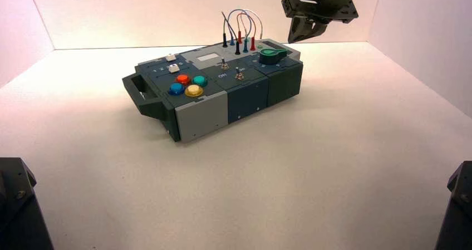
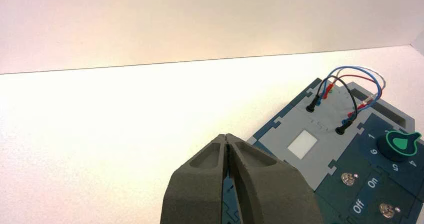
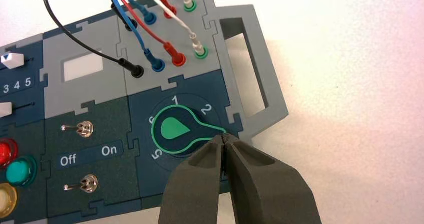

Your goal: Turn the knob to position 2.

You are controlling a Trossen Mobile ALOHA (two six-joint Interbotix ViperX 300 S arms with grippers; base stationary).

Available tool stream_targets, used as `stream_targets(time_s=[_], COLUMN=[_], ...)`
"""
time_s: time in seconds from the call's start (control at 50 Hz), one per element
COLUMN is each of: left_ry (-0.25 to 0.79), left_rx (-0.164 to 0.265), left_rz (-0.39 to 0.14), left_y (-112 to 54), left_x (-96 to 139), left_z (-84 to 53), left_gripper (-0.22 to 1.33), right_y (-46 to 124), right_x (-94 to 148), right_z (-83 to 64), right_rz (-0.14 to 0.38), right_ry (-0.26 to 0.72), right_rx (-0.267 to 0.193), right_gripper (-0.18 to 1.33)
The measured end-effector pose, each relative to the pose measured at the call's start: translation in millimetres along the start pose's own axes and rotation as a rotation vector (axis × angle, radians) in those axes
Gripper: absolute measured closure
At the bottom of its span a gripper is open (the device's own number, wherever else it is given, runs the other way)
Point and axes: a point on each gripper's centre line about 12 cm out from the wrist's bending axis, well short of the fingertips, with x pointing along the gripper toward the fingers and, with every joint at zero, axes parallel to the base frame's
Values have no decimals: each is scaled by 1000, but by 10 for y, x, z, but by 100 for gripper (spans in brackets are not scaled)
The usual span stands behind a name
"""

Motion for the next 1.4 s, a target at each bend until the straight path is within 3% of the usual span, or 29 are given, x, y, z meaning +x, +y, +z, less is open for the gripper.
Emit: stream_targets(time_s=[0.42,1.4], left_ry=[0,-2], left_rx=[0,-1], left_rz=[0,1], left_y=[0,4], left_x=[3,4], left_z=[-1,5], left_gripper=[127,127], right_y=[-25,-34], right_x=[137,207], right_z=[-87,-35], right_rz=[0,0], right_ry=[43,41], right_rx=[8,8], right_gripper=[129,129])
